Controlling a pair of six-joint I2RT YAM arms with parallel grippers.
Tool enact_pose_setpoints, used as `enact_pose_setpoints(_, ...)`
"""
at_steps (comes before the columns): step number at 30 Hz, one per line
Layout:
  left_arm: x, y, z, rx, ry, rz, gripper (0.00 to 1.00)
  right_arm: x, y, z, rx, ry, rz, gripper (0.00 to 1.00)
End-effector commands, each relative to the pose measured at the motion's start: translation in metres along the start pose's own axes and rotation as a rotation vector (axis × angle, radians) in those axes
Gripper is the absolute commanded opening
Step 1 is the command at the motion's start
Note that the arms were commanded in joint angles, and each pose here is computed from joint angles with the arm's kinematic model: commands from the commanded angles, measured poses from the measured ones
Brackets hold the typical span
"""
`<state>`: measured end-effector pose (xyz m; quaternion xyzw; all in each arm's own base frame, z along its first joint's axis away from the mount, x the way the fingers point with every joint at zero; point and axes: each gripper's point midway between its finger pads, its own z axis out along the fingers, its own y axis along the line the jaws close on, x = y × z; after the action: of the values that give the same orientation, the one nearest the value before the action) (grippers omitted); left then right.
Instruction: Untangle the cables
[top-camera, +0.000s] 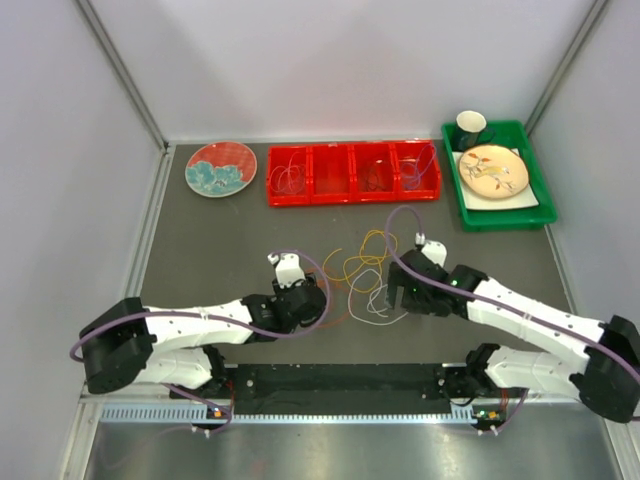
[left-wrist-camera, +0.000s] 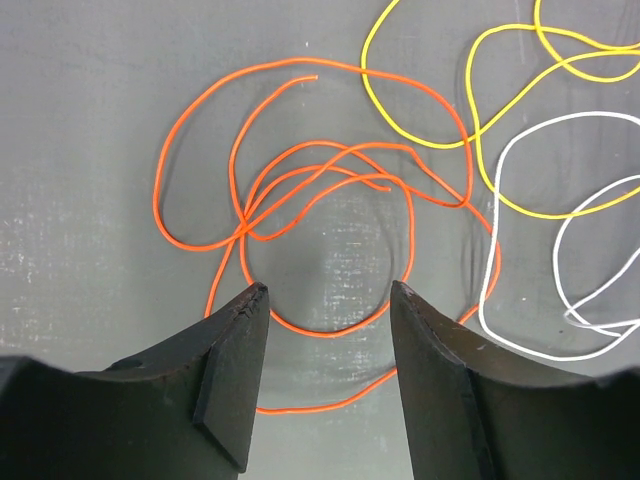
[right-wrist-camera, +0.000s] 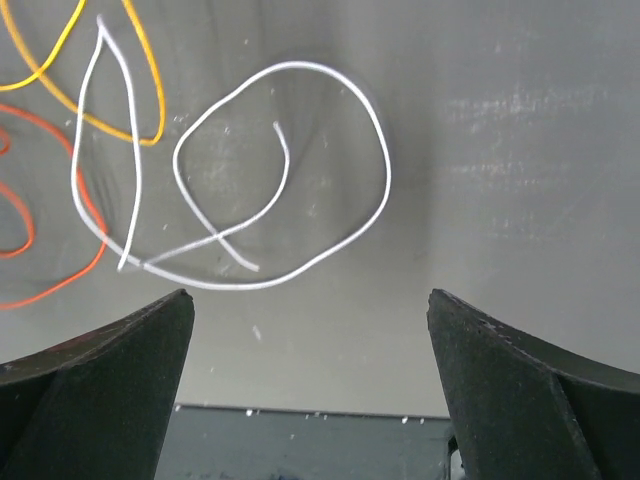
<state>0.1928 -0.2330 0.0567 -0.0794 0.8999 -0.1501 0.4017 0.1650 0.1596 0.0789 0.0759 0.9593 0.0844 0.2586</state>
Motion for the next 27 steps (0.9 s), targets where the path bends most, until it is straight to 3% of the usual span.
enact_pose_setpoints(1,-0.008,-0.012,0.002,0.013,-0.026,-0.020,0.56,-0.032,0.022,0.007,-0.041,-0.048,-0.005,0.99)
enact_pose_setpoints(6,-0.008,-0.022,-0.002,0.019,-0.008,0.055,0.49,-0.041,0.039,0.019,-0.152,-0.007,-0.020,0.99)
enact_pose_setpoints(13,-0.020,-0.014,-0.013,-0.145,-0.033,0.134,0.49,-0.067,0.067,0.001,-0.228,-0.040,-0.072,0.99)
enact_pose_setpoints(19,-0.016,-0.008,-0.011,-0.149,-0.035,0.137,0.49,-0.069,0.060,0.006,-0.164,-0.035,-0.079,0.99)
enact_pose_setpoints(27,-0.011,-0.012,-0.003,-0.128,-0.042,0.148,0.50,-0.043,0.033,0.048,0.010,0.080,-0.151,0.99)
